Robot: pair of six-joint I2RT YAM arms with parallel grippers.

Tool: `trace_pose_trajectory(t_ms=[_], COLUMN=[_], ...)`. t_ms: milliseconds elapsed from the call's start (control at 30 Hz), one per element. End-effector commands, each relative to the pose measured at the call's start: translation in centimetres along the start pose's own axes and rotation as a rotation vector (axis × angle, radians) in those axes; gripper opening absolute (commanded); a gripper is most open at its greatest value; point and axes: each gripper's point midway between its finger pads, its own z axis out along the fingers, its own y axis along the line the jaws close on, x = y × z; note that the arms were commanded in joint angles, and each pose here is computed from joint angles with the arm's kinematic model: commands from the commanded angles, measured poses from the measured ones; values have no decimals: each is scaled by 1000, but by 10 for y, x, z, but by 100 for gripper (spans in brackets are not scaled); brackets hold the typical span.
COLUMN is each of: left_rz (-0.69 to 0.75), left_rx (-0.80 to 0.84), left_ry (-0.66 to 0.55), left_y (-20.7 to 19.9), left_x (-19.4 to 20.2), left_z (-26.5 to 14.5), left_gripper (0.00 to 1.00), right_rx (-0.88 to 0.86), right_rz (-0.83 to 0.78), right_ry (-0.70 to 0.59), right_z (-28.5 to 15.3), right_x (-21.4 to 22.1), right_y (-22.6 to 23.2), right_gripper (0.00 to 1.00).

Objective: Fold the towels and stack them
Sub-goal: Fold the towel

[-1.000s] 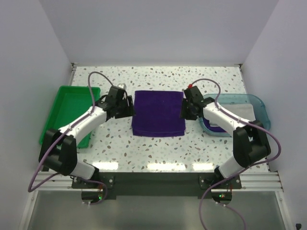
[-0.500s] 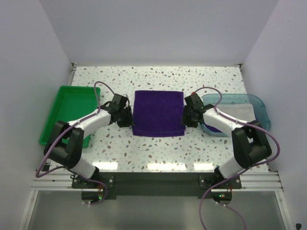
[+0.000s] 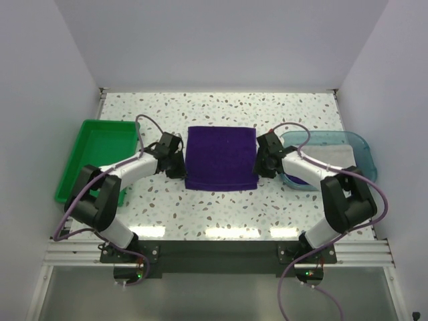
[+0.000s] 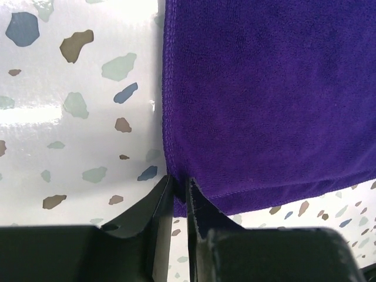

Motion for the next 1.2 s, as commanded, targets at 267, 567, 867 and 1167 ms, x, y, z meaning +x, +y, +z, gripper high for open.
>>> trace_pose_trajectory(t_ms=[267,567,867,1167], left_rz=[12,15,13,29], left_rx=[44,52,47,20], left_ry=[-39,-45,-53,-66], left_y=[-11,-15,-14,-12], left_x=[-10,-13,-14,-21], left_z=[-6,-9,-13,-20], left_gripper=[10,10,10,0], right_rx=[-7,-36,-56,-46], right_rz=[61,94,94,60], right_ry=[6,41,19,2], right_z=[3,10,2,-10], right_x=[8,20,12,1], right_y=[-1,2,7,9], right_gripper=[34,31,13,0])
